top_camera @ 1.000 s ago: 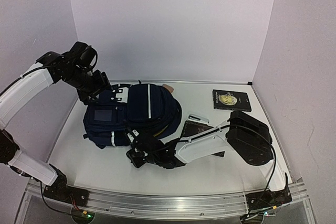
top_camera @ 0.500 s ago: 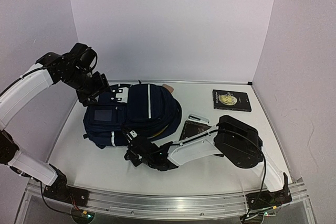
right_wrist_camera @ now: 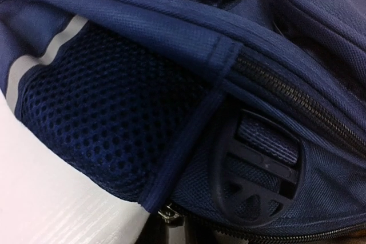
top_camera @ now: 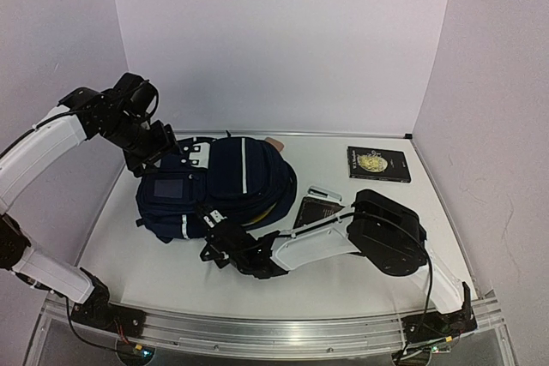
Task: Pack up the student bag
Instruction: Zip the student bag at the center of the board.
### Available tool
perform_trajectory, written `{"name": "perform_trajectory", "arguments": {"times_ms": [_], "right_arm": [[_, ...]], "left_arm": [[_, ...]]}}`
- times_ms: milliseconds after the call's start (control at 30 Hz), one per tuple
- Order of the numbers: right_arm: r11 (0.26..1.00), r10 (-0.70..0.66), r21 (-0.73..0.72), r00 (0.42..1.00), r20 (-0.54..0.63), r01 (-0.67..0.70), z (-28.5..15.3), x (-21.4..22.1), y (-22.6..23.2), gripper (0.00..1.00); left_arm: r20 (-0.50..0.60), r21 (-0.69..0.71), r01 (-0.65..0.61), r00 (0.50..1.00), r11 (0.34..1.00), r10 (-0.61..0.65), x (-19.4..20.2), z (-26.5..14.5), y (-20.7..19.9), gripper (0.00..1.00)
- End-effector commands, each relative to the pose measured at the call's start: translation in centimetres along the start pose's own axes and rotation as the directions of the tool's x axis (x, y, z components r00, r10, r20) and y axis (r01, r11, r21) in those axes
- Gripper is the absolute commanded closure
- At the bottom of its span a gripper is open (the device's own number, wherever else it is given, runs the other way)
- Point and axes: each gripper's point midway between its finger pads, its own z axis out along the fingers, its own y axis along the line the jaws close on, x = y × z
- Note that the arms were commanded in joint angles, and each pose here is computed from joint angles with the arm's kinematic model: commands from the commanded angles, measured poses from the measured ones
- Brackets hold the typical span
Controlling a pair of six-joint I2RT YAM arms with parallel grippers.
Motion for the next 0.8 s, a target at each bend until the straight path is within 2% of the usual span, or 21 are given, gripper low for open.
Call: {"name": "perform_trajectory", "arguments": {"times_ms": [0, 300, 467, 600, 767], "right_arm": [[1.000, 0.008, -0.012, 0.997, 0.081, -0.007, -2.0, -4.2, -0.2, 1.00], [0.993, -0.032, -0.108, 0.998, 0.056, 0.037, -4.3, -3.8, 0.0, 1.00], [0.985, -0.034, -0.168, 0.999, 0.042, 0.040, -4.9, -3.4, 0.9, 1.00], [0.974, -0.034, -0.225, 0.999, 0.032, 0.040, -5.3, -3.3, 1.7, 1.00], [0.960, -0.021, -0.279, 1.000, 0.020, 0.026, -5.8, -3.4, 2.5, 1.00]], "left_arm": [[-0.015, -0.006, -0.025, 1.000, 1.000, 0.025, 0.2, 0.5, 0.2, 0.27], [-0.182, -0.066, 0.034, 0.982, 0.997, -0.046, 5.9, 2.7, 5.2, 0.25], [-0.221, -0.117, 0.078, 0.970, 0.990, -0.102, 8.4, 4.8, 8.3, 0.23], [-0.212, -0.110, 0.101, 0.970, 0.989, -0.123, 8.3, 6.8, 8.1, 0.22], [-0.229, -0.052, 0.062, 0.971, 0.997, -0.072, 8.2, 8.2, 6.2, 0.22]]}}
